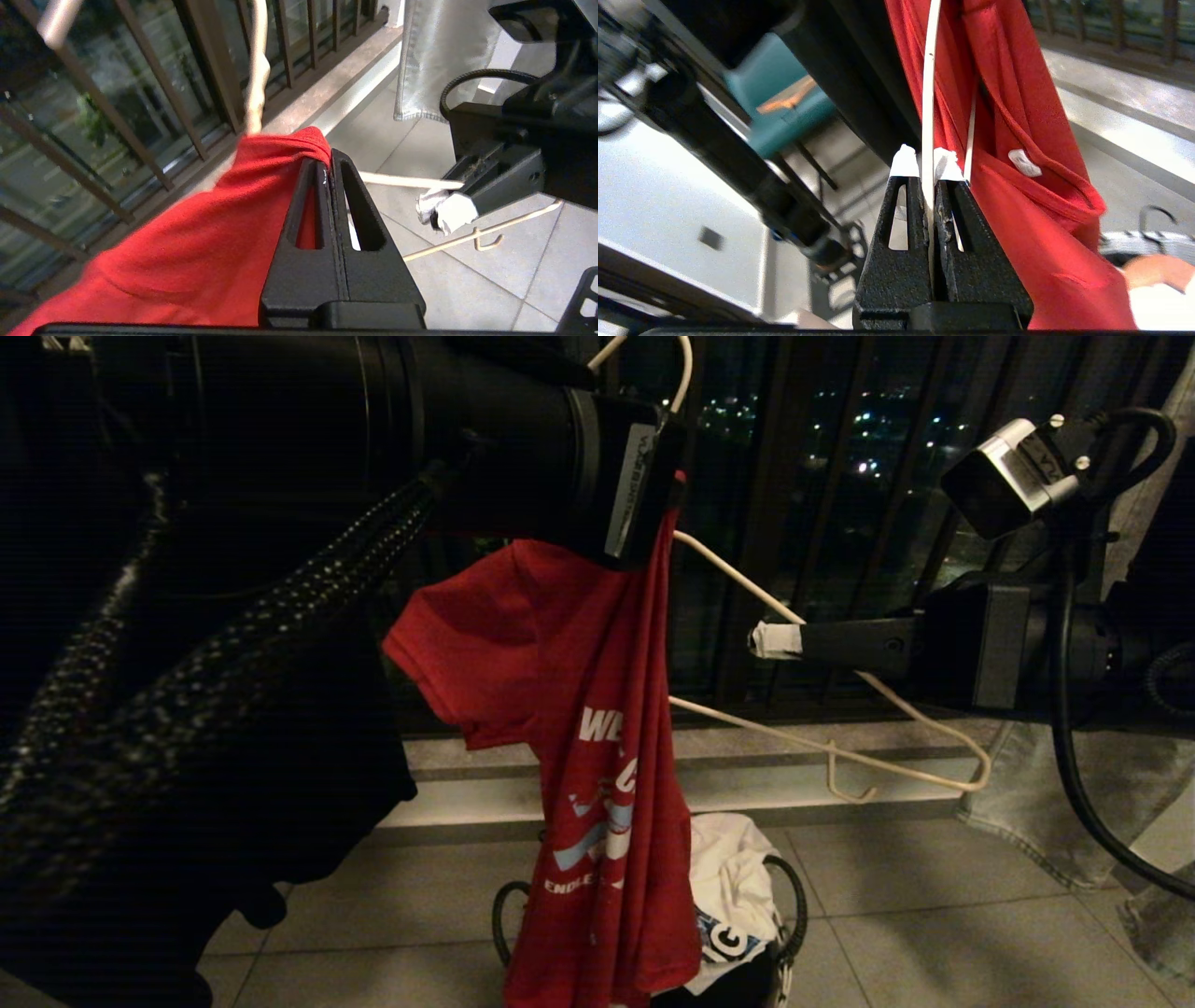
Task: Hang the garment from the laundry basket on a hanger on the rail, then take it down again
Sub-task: Hang the clothes on the clothes rack
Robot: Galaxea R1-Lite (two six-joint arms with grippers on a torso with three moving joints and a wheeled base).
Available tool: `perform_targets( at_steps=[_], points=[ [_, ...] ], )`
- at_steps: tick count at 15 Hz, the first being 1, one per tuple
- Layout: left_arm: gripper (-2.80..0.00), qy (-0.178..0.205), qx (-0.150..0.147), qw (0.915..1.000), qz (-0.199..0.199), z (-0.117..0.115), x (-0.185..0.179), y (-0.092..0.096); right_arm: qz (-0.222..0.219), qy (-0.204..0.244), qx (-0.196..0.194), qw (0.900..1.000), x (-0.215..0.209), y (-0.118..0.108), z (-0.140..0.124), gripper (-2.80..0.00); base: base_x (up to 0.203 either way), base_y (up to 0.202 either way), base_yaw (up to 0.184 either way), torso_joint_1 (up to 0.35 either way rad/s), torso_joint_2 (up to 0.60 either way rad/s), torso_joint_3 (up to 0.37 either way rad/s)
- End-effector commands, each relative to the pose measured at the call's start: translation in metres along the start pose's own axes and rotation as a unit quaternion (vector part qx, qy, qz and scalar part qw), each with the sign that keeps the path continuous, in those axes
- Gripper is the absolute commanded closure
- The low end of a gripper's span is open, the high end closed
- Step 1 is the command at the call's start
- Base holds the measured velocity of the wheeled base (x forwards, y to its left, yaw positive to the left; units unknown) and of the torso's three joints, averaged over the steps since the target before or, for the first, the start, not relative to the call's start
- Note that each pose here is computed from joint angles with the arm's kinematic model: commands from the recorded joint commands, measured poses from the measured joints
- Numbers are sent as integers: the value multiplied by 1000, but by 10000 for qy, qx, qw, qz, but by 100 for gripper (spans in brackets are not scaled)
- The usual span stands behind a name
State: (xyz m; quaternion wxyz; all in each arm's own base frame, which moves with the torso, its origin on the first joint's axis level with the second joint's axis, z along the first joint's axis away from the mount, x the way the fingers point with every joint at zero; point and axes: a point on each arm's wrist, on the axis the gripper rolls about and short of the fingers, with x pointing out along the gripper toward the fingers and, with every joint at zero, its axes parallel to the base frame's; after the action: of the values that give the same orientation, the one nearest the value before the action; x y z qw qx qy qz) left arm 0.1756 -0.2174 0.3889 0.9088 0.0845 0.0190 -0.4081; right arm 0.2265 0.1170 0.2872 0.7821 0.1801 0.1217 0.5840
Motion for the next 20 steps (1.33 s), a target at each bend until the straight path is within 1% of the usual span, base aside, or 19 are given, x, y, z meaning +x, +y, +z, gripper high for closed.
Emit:
perform_targets(
  at_steps=[1, 3, 6, 8, 10, 11, 14, 17, 20],
  points=[
    [0, -64, 60, 9999, -97, 3, -2, -6, 120, -166, 111, 9997, -3, 7, 5, 0, 0, 0, 0, 0, 0, 0],
    [0, -64, 75, 9998, -185, 4, -1, -12, 182, -319, 153, 9992, -4, 10, 10, 0, 0, 0, 0, 0, 0, 0],
    [0, -46, 86, 9994, -334, 2, 1, -21, 204, -412, 195, 9988, -8, 14, 13, 0, 0, 0, 0, 0, 0, 0],
    [0, -52, 86, 9994, -318, 3, 0, -21, 209, -414, 196, 9987, -9, 14, 13, 0, 0, 0, 0, 0, 0, 0],
    [0, -46, 86, 9997, -205, 3, 1, -20, 212, -403, 204, 9988, -9, 14, 13, 0, 0, 0, 0, 0, 0, 0],
    [-280, -39, 91, 9999, -111, 3, 0, -19, 212, -403, 204, 9988, -9, 14, 13, 0, 0, 0, 0, 0, 0, 0],
    [-280, -13, 93, 9999, -89, 2, 1, -19, 218, -399, 212, 9987, -9, 14, 12, 0, 0, 0, 0, 0, 0, 0],
    [-280, 27, 96, 9999, 66, 1, 0, -19, 275, -458, 318, 9981, -11, 18, 15, 0, 0, 0, 0, 0, 0, 0],
    [-280, 75, 97, 9999, 97, -1, -2, -19, 300, -510, 261, 9979, -11, 20, 16, 0, 0, 0, 0, 0, 0, 0]
  ],
)
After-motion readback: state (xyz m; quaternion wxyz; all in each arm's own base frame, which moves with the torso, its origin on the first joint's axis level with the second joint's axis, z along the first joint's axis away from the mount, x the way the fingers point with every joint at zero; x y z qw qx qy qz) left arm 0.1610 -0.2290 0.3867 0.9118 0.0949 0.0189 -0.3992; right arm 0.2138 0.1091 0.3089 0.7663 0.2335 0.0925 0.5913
